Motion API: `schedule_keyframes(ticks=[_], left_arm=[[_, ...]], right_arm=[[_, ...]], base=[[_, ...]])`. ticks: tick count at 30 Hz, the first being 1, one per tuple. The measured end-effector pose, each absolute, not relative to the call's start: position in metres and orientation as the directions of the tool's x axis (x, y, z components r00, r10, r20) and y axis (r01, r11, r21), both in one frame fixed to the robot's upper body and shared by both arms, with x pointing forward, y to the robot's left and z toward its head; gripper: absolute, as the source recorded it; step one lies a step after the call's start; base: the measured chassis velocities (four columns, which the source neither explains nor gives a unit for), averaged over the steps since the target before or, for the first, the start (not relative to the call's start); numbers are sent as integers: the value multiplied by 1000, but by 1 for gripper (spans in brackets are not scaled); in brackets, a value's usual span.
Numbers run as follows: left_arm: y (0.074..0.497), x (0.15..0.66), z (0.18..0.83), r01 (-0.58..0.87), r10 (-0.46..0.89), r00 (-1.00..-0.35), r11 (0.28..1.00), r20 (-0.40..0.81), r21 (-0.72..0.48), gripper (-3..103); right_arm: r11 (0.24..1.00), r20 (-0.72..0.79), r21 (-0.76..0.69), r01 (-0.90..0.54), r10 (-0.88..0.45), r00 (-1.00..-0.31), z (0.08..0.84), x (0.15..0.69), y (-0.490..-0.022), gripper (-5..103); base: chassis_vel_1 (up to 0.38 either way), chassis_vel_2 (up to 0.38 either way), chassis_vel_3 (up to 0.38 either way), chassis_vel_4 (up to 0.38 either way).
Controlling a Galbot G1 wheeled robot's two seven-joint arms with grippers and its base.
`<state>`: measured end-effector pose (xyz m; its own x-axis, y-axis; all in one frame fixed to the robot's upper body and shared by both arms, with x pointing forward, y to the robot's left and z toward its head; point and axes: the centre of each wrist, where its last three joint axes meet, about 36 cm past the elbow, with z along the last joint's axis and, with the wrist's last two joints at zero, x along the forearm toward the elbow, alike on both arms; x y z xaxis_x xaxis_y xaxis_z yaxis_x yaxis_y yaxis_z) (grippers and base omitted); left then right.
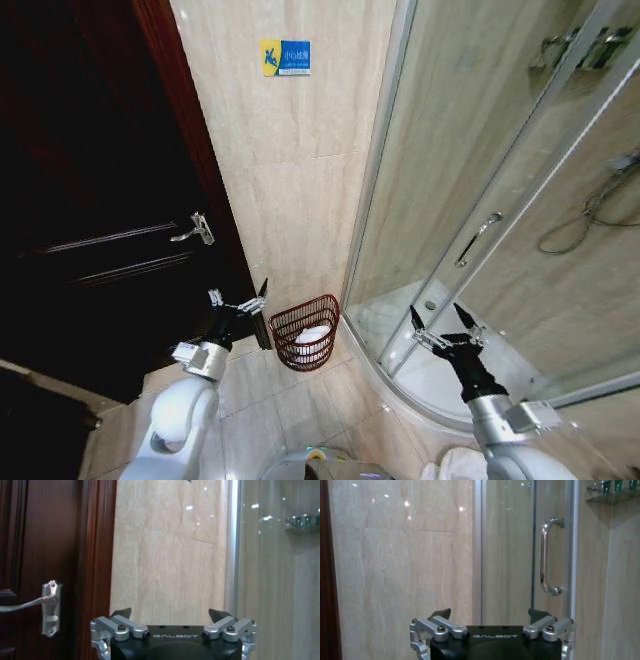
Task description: Discard the used towel into the hamper.
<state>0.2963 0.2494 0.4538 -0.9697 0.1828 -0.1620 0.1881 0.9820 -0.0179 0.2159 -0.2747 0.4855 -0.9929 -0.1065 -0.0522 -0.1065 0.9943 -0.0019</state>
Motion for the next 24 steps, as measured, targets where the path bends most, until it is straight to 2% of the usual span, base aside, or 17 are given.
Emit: schedule_keyframes(ticks=[24], left_arm=[[249,293,443,181,177,-967,983,-183,-5,100]], right_arm=[[996,-57,-10,-90,-90,-994,482,213,-276,100]], base=[[55,-51,-54,59]])
